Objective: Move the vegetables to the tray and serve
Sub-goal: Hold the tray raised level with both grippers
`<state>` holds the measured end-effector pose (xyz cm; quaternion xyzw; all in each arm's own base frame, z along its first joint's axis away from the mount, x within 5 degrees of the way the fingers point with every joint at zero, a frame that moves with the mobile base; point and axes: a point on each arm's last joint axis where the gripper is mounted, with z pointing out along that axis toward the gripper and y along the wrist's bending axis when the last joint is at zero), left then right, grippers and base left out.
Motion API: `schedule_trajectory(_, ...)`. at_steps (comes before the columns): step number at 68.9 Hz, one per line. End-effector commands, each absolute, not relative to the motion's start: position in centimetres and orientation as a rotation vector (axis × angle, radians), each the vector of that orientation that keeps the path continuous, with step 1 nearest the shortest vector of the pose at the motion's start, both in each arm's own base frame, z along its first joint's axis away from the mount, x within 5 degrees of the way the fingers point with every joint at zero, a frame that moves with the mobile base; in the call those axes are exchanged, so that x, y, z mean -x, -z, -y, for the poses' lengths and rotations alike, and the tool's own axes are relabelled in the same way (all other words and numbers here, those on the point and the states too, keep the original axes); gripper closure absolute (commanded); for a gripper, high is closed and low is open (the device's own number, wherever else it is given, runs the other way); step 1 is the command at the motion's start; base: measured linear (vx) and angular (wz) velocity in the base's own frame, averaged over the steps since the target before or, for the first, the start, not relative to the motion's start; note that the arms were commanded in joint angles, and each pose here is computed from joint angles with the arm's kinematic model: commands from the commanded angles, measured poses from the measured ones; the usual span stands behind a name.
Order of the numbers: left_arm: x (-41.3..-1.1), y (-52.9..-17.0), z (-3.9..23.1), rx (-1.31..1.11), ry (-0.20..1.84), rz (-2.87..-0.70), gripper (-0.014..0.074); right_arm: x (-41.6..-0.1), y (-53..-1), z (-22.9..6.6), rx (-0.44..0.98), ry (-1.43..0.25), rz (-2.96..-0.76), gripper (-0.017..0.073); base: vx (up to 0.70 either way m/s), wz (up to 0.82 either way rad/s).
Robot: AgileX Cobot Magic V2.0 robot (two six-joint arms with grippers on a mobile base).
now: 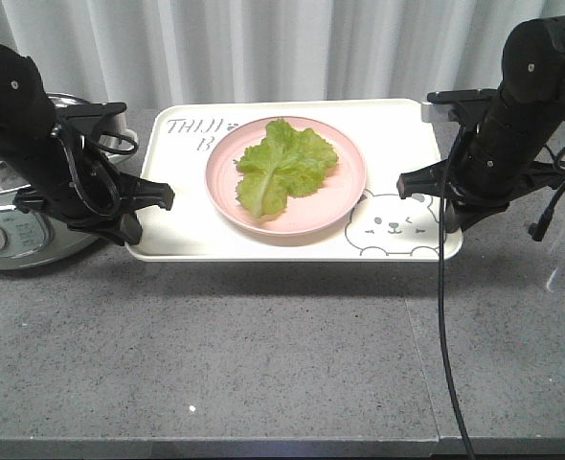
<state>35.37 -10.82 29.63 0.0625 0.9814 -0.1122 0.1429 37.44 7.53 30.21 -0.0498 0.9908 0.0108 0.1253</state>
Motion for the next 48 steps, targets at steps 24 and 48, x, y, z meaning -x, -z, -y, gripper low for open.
schedule_trajectory(24, -34.51, -33.35, 11.83, -0.21, 0.443, -2.682, 0.0601, -36.85, -33.34, -7.84, 0.177, -0.085, -2.752, 0.0568, 0.0, 0.0)
schedule_trajectory(48, -34.51, -33.35, 11.83, -0.21, 0.443, -2.682, 0.0601, -36.85, -33.34, -7.84, 0.177, -0.085, -2.752, 0.0568, 0.0, -0.04)
